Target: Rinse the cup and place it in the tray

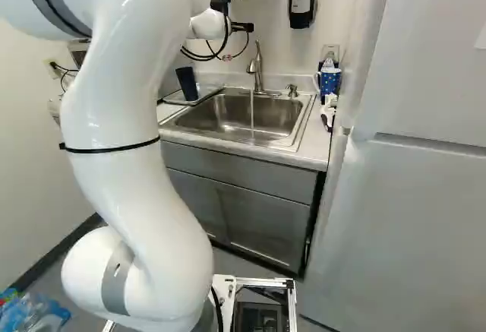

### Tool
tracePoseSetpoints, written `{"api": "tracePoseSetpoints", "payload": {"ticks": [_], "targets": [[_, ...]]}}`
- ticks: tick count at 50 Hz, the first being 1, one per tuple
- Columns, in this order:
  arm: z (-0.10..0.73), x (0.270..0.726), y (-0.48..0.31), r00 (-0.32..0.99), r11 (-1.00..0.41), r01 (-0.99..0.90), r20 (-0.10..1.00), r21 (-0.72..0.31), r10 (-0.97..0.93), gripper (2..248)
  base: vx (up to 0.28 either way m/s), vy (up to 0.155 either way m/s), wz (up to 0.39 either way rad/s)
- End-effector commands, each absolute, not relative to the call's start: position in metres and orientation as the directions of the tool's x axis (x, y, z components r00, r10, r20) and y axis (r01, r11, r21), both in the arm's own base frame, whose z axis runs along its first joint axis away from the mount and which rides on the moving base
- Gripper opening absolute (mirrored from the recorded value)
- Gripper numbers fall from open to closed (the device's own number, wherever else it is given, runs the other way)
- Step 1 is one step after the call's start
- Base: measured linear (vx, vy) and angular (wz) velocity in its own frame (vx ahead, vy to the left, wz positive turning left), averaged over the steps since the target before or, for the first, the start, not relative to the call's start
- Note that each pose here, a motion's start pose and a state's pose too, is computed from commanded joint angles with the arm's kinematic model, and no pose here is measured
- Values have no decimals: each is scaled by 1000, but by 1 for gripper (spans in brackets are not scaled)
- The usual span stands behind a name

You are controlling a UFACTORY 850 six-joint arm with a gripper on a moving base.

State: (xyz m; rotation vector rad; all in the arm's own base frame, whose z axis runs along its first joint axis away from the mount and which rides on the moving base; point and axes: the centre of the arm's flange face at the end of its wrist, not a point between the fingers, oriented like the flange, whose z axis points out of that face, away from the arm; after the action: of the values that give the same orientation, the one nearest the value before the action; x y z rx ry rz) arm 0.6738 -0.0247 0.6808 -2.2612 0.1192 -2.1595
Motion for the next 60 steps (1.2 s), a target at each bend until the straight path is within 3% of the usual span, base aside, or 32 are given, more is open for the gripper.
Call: {"api": "tracePoseSetpoints", "payload": {"ticks": [21, 60], "targets": [[670, 714, -36, 79, -996, -61, 995, -62, -67, 247, 0, 0, 0], [661, 713, -41, 176, -995, -73, 982, -61, -73, 247, 0, 0, 0]]}}
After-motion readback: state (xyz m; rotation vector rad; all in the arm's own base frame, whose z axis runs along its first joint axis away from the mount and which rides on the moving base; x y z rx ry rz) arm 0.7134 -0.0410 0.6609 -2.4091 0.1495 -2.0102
